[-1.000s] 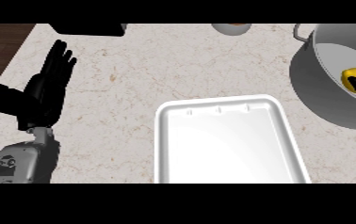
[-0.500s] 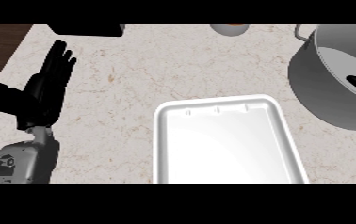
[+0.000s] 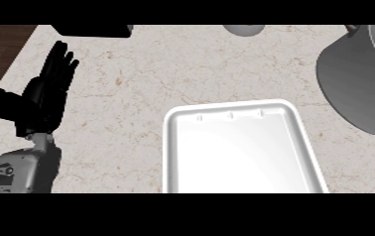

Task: Pick the lemon from the tray and place it in the pot

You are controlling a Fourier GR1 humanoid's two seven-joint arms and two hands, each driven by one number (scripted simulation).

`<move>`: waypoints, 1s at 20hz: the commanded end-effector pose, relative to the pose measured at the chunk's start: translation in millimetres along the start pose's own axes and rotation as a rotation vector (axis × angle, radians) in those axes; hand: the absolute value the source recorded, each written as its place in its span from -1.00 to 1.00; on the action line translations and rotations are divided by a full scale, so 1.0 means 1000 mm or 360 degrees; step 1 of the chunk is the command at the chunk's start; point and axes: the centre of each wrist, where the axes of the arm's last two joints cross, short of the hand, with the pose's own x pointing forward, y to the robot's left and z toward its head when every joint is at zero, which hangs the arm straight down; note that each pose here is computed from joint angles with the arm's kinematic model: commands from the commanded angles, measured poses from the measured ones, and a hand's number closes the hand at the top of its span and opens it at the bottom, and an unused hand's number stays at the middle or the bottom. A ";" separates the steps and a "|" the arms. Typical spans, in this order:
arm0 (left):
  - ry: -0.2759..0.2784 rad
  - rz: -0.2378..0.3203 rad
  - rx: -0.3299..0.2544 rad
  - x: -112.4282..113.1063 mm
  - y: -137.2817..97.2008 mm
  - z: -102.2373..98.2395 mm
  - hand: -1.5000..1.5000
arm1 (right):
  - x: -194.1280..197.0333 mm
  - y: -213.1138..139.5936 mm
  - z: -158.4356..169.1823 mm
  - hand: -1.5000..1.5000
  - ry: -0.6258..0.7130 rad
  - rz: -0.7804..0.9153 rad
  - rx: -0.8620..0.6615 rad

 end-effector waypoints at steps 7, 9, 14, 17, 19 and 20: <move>-0.0017 0.0002 0.0020 -0.003 0.018 0.004 0.00 | 0.014 -0.083 0.047 -1.00 0.0022 -0.0154 -0.0029; 0.0000 -0.0004 -0.0004 0.006 0.007 0.004 0.00 | 0.021 -0.091 0.047 -1.00 0.0054 -0.0145 -0.0014; 0.0007 0.0024 0.0018 -0.007 0.014 0.007 0.00 | 0.022 -0.106 0.063 -1.00 0.0036 -0.0164 0.0007; -0.0018 0.0002 -0.0006 0.002 -0.001 0.003 0.00 | 0.019 -0.102 0.062 -1.00 0.0068 -0.0118 0.0044; -0.0019 -0.0001 0.0008 0.006 0.002 0.003 0.00 | 0.032 -0.119 0.065 -1.00 0.0035 -0.0119 0.0025; -0.0005 0.0016 -0.0014 0.003 0.003 0.006 0.00 | 0.025 -0.114 0.068 -1.00 0.0045 -0.0129 0.0009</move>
